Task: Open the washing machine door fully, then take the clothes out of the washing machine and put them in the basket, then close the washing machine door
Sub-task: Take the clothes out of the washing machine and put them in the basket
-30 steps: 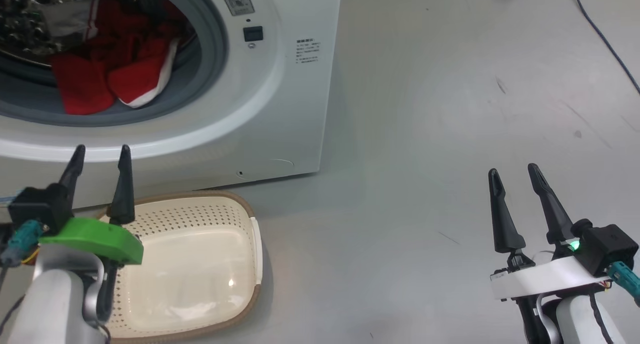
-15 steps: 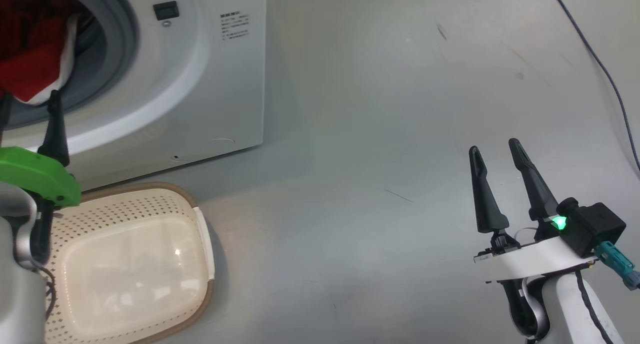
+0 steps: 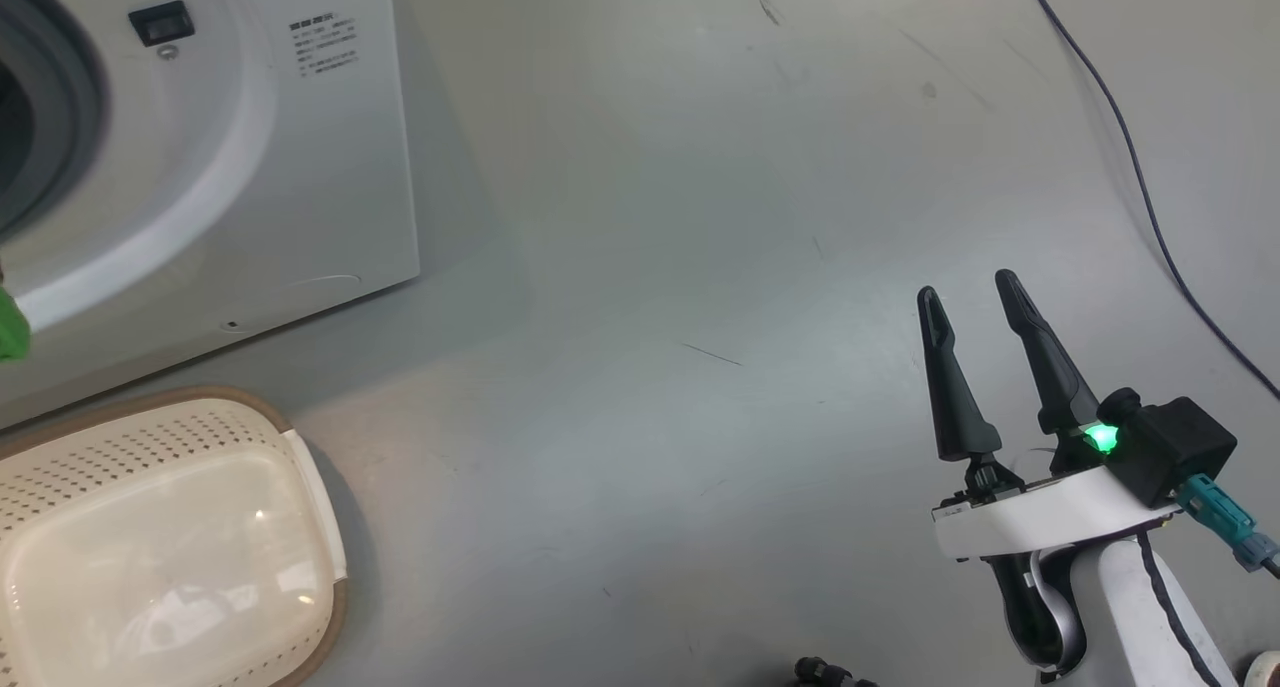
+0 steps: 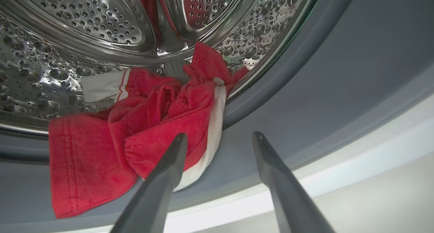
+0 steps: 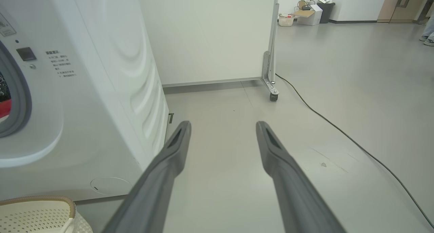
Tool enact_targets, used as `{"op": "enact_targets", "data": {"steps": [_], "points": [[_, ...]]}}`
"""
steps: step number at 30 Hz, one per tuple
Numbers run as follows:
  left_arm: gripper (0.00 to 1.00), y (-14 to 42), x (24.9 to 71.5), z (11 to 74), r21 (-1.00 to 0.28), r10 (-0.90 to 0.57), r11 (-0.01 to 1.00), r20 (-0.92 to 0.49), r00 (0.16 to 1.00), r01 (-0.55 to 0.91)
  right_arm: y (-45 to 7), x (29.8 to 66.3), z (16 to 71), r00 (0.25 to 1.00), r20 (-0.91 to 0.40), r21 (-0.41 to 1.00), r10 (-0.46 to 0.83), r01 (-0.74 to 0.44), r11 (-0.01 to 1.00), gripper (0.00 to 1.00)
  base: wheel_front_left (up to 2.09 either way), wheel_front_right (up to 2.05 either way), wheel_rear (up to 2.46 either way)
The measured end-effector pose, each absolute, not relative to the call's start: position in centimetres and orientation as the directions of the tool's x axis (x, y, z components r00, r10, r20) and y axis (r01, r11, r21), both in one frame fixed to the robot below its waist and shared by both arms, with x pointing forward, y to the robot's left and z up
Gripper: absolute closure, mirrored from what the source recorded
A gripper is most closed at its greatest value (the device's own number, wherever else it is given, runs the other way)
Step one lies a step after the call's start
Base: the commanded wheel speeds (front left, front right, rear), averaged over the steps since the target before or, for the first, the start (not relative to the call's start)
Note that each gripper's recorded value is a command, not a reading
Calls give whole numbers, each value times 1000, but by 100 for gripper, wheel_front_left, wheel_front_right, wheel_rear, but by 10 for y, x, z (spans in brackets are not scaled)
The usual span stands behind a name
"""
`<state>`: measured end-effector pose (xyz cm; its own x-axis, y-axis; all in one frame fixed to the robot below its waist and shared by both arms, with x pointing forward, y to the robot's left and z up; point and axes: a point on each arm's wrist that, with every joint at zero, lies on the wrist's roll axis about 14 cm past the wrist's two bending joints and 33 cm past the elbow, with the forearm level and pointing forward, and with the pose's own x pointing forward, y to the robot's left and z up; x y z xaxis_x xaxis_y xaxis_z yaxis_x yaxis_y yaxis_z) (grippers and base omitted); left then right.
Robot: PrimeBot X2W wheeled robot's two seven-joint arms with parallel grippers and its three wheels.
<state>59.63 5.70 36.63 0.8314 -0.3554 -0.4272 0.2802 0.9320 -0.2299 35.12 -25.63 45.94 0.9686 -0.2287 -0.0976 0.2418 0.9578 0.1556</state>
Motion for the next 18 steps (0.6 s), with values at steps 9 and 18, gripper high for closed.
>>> {"op": "enact_targets", "data": {"steps": [9,18], "points": [[0,48,613,347,-204,-346,938,-501,794,280,-268,345,461,957,-101,140,-272,284,949,0,0,0,0],[0,50,623,335,-193,-303,953,-561,770,233,-273,341,461,951,-105,130,-291,304,944,0,0,0,0]]}}
